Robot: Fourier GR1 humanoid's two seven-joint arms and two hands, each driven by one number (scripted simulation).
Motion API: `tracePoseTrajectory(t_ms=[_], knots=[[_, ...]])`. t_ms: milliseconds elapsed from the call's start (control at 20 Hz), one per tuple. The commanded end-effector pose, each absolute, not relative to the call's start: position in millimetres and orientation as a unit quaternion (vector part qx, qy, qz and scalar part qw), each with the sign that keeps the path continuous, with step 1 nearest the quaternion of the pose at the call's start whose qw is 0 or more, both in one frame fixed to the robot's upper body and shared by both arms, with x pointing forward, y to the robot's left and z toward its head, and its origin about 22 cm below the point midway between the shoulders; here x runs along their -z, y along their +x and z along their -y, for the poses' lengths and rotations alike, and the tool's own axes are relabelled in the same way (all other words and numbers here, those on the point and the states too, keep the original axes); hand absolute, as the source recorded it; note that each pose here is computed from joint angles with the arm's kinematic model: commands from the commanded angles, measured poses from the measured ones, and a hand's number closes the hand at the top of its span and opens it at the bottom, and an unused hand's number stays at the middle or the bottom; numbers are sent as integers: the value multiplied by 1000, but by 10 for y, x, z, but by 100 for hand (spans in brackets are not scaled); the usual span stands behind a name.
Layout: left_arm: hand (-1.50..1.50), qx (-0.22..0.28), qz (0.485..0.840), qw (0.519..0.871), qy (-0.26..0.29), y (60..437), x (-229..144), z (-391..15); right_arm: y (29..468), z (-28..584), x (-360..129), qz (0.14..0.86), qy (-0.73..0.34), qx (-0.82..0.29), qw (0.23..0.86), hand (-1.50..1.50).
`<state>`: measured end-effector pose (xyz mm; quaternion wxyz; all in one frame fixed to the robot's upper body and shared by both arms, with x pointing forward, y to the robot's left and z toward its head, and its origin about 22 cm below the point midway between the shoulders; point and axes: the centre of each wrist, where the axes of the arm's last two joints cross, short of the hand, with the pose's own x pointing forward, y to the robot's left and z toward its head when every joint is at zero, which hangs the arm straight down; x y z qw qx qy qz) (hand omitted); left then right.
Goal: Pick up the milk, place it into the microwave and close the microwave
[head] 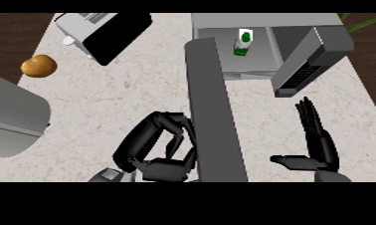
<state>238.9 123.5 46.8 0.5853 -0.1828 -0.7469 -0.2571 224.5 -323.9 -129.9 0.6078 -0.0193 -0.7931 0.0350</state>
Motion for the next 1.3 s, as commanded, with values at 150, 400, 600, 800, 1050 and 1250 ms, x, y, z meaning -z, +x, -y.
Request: tracePoseTrajectory(t_ms=[150,400,600,800,1050,1250], knots=[[150,326,713,598,-166,2642,-70,-753,2002,3600,992,815,-17,-60,576,-150],[150,342,715,595,-131,2563,398,-618,1739,3649,805,822,9,-84,564,-150],[150,299,747,583,-118,2728,485,-597,1765,3534,660,838,51,-73,538,-150],[150,282,758,578,-108,2611,592,-481,1777,3531,387,845,65,-79,525,-150],[150,280,748,591,-114,2772,508,-384,1860,3383,265,852,99,-88,506,-150],[150,273,744,598,-121,2739,493,-314,1847,3417,20,851,113,-105,501,-150]])
